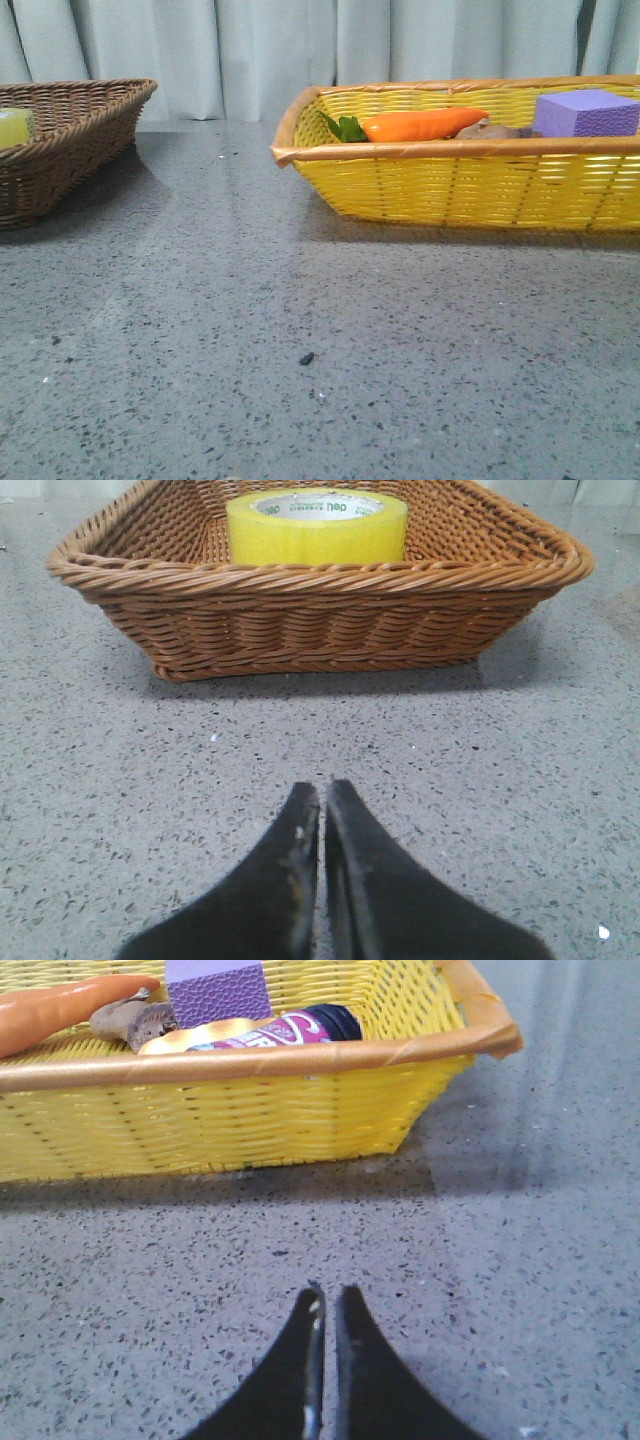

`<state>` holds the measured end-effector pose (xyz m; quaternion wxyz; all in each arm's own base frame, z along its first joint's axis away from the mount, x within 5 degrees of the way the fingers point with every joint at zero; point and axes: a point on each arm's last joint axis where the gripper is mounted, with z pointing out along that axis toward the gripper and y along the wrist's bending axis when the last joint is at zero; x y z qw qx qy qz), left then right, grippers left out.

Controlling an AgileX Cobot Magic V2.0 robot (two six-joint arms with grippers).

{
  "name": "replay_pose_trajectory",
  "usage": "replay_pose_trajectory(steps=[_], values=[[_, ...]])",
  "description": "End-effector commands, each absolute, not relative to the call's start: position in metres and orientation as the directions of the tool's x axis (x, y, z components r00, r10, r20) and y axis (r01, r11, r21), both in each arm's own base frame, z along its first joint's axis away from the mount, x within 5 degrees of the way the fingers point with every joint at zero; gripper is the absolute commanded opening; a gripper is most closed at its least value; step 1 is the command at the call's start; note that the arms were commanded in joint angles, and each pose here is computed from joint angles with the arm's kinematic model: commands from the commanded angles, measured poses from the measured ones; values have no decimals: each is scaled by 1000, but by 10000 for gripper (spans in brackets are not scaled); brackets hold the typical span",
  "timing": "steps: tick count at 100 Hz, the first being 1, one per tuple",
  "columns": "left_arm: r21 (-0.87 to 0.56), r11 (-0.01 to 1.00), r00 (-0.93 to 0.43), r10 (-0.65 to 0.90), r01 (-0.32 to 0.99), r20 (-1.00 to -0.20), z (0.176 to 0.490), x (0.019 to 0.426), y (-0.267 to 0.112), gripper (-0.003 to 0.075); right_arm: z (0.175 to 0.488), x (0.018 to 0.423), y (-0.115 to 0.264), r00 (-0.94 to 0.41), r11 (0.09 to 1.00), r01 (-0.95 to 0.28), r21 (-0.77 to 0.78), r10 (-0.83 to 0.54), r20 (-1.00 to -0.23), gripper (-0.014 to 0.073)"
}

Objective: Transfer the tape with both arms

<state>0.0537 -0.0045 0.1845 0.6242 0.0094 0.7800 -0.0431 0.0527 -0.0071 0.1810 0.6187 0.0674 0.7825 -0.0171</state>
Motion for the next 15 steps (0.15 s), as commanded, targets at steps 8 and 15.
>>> replay_pose_trajectory(steps=[8, 15], values=[[-66, 995, -131, -56, 71, -990, 189, 53, -4, -20, 176, 53, -7, -213, 991, 127, 49, 76, -974, -66], [-66, 995, -131, -56, 71, -990, 189, 53, -4, -20, 176, 53, -7, -213, 991, 127, 49, 76, -974, -66]])
